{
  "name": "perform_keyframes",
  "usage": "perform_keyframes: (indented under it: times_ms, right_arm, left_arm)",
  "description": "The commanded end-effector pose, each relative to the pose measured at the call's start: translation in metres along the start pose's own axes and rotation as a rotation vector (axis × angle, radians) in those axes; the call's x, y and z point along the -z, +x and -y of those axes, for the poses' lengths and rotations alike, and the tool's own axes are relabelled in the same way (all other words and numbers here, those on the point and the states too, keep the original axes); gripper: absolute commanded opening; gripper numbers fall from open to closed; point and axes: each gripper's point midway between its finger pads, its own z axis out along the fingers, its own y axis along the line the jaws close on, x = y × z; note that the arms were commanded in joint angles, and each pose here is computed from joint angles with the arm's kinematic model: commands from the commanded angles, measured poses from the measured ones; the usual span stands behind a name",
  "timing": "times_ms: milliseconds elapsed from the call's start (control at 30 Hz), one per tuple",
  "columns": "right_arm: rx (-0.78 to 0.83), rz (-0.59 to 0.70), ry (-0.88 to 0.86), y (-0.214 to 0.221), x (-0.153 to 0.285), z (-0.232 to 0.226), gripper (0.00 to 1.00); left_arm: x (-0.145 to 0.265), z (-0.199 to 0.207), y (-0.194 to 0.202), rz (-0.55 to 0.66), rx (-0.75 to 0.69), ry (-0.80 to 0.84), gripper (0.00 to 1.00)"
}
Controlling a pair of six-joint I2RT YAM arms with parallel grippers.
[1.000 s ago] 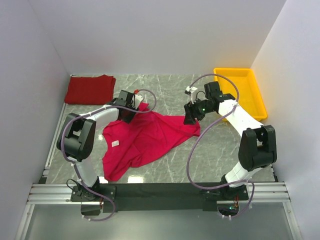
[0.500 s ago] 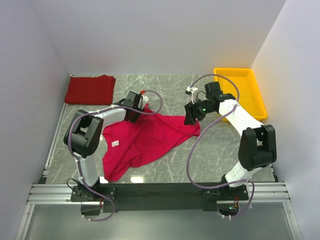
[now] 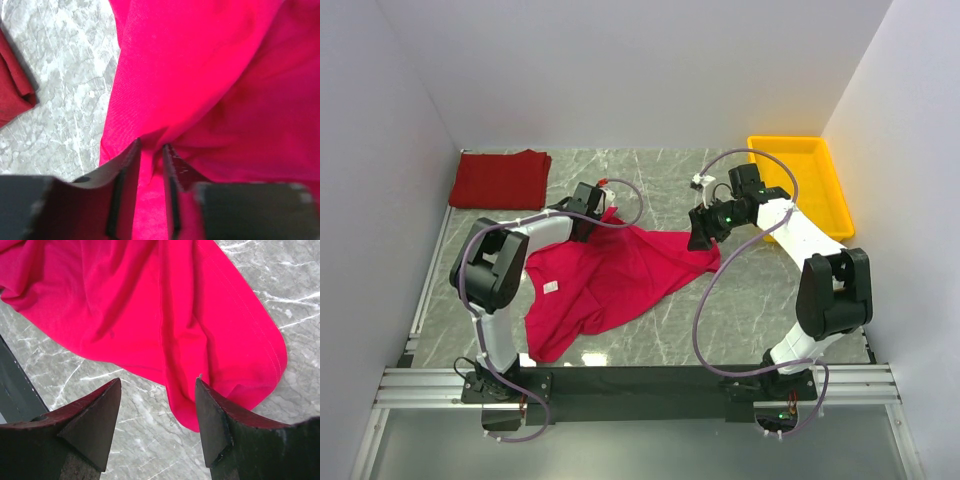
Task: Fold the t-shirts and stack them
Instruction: Flatten the tshirt out
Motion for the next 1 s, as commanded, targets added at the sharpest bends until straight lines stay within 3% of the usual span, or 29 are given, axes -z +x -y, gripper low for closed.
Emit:
perform_keyframes:
  times_ms: [0,167,267,700,967]
  right_arm:
    - [0.01,0.027,-0.003,-0.011,0.006,0.002,0.67]
    - [0.016,0.014,0.002,-0.008,0.005,0.003,0.67]
    - [0.029,-0.001,0.016,-0.005,0.006,0.006,0.67]
    - [0.116,-0.134,0.049,0.024,0.006,0.017,0.68]
    - [0.151,-0.234,0.071,0.052,0.003,0.02,0.68]
  left_arm:
    - [-0.001,-0.006,-0.021,0.051,0.023,-0.025,0.27]
    - [0.002,-0.007,-0.025,0.063,0.03,-0.021,0.14]
    - [0.009,-0.009,-0.031,0.081,0.043,-0.013,0.01]
    - [0.055,-0.039,-0.048,0.18,0.145,0.025,0.01]
    - [0.059,-0.057,-0.041,0.186,0.195,0.024,0.01]
